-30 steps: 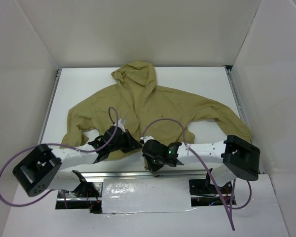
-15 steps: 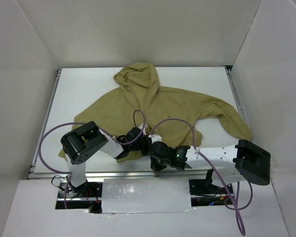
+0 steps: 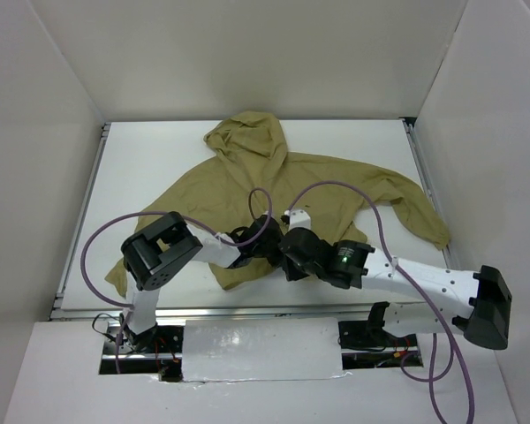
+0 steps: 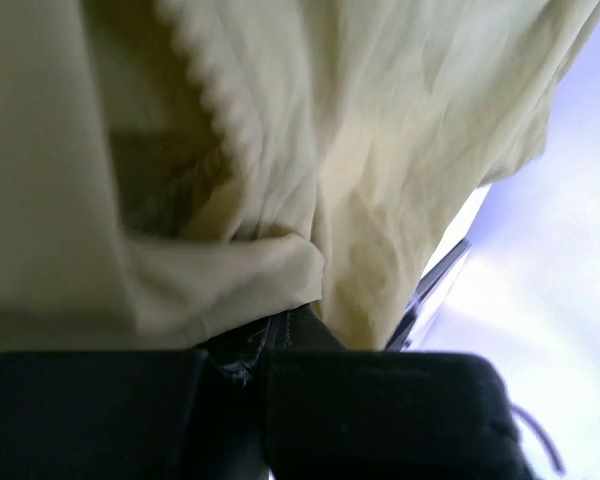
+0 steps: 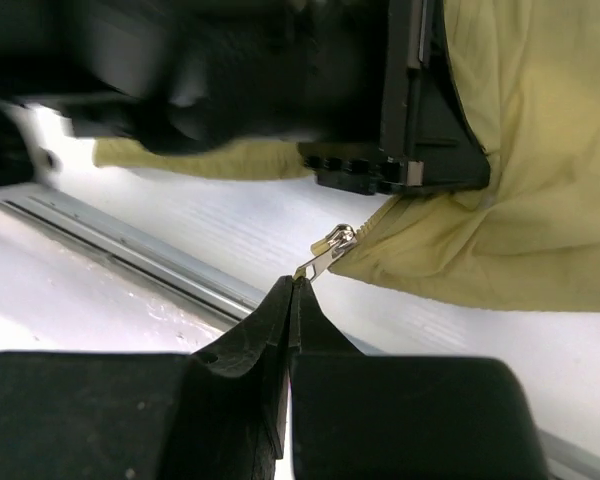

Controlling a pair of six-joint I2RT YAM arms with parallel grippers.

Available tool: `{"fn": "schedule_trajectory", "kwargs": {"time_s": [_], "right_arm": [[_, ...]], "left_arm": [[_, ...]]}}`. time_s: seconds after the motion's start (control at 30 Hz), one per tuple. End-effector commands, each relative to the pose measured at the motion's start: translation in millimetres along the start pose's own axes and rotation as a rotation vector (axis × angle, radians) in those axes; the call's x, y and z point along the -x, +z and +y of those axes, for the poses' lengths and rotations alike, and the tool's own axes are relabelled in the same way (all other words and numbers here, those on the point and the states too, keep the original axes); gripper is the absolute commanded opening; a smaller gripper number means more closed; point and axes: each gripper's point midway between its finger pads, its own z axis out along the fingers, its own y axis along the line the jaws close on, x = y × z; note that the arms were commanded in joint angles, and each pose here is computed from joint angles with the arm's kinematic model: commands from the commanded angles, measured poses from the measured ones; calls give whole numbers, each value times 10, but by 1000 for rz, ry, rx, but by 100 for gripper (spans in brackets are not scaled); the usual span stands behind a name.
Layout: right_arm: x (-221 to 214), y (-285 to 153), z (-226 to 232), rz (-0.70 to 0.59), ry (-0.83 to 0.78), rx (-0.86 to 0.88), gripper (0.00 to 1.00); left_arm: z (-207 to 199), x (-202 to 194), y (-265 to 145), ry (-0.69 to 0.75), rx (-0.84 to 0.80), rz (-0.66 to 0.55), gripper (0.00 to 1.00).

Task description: Zip up the jacket

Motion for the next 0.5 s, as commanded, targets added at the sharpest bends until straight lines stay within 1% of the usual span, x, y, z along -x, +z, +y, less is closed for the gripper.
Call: {"fn": "schedule_trajectory", "kwargs": {"time_s": [0.0, 0.07, 0.1, 0.17, 0.2, 0.3, 0.33, 0.37, 0.4, 0.43, 0.47], "right_arm": [[512, -280, 358, -110, -13, 146, 0], [598, -333, 510, -114, -28, 203, 0], [567, -346, 604, -86, -50, 248, 0], [569, -306, 703, -51, -52, 261, 0], [528, -304, 783, -20, -65, 297, 2], [332, -56, 768, 78, -67, 241, 8], [290, -37, 775, 97, -65, 236, 19], [241, -23, 799, 113, -62, 237, 27], [210, -23, 830, 122, -62, 247, 33], [213, -61, 907, 118, -57, 285, 43], [198, -107, 976, 125, -44, 324, 44]], "left_arm": [[1807, -94, -174, -37, 594, -46, 0], [1871, -65, -211, -48, 619, -70, 0], [1890, -53, -224, -54, 625, -76, 0], [1907, -35, -244, -64, 620, -80, 0], [1908, -25, -244, -69, 618, -80, 0], [1908, 13, -258, -61, 620, -84, 0], [1906, 32, -271, -59, 620, -89, 0], [1910, 45, -282, -59, 619, -93, 0], [1923, 60, -299, -62, 620, -98, 0], [1935, 91, -321, -66, 614, -106, 0], [1939, 109, -332, -69, 610, -110, 0]]}}
